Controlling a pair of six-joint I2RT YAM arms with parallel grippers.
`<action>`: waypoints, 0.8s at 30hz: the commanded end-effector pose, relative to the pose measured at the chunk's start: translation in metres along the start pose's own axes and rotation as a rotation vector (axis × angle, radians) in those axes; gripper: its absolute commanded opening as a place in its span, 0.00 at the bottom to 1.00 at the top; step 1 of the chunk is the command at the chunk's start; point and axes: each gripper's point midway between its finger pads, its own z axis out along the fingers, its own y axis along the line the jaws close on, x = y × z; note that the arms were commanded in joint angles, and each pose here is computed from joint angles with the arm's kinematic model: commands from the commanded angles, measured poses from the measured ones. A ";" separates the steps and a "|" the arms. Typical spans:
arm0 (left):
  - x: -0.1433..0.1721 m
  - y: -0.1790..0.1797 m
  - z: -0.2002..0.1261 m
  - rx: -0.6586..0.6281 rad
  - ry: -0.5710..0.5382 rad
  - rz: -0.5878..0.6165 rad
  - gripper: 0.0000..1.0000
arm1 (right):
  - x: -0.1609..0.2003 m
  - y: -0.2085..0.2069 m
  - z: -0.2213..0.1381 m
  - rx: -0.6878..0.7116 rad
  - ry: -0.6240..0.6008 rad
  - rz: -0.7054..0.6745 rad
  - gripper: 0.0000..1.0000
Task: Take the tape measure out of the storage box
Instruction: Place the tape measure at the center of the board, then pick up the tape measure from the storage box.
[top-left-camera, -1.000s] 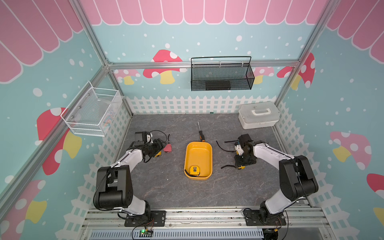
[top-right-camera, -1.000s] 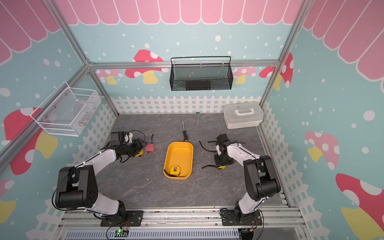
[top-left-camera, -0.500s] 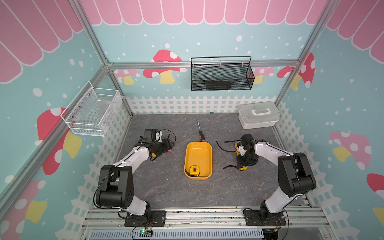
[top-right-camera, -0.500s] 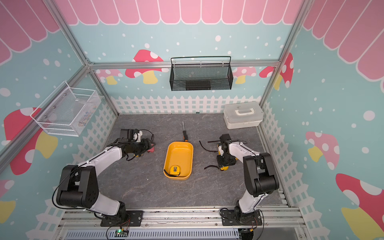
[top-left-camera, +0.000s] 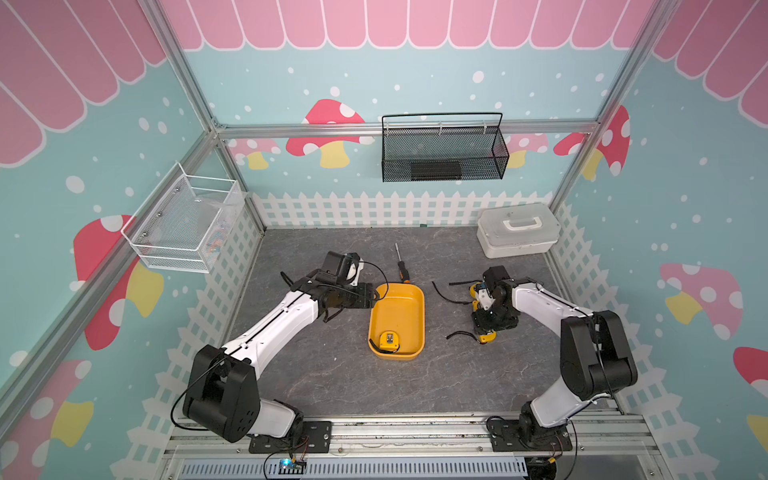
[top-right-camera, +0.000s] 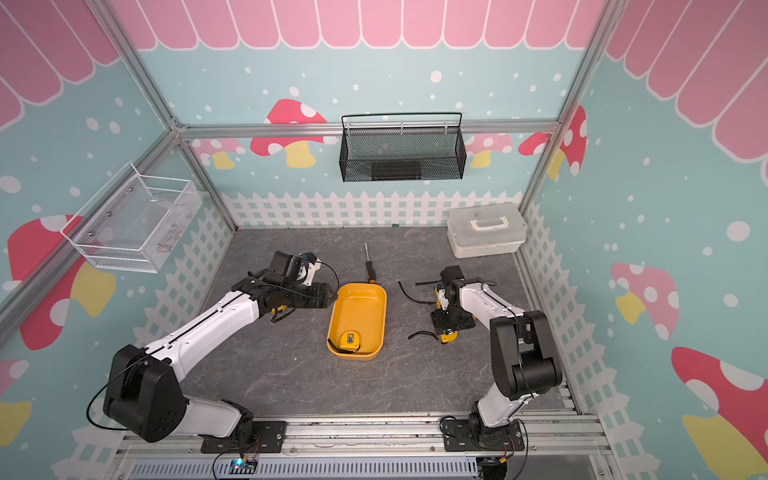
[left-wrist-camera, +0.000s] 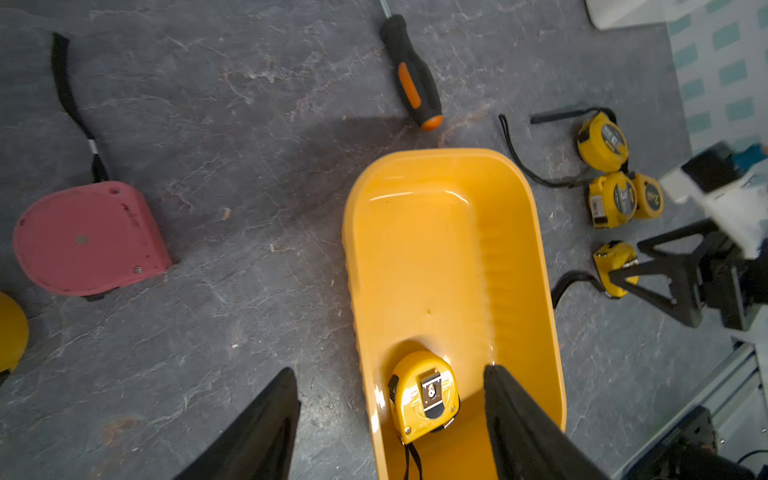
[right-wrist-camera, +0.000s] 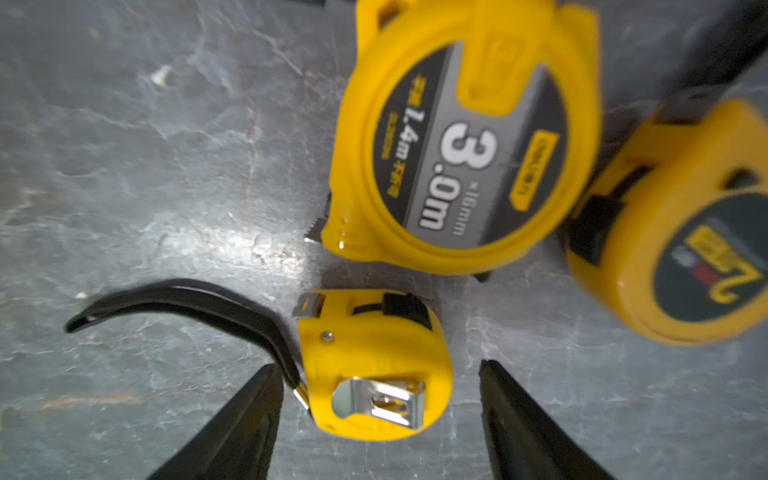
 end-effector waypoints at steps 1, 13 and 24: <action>0.019 -0.012 0.003 -0.066 0.084 0.079 0.72 | -0.020 -0.003 -0.037 0.011 -0.106 -0.006 0.77; 0.075 -0.066 0.040 -0.124 0.300 0.169 0.72 | -0.049 -0.002 -0.088 0.017 -0.296 -0.034 0.79; 0.089 -0.052 0.060 -0.231 0.369 0.077 0.73 | -0.045 0.004 -0.069 -0.022 -0.294 -0.040 0.80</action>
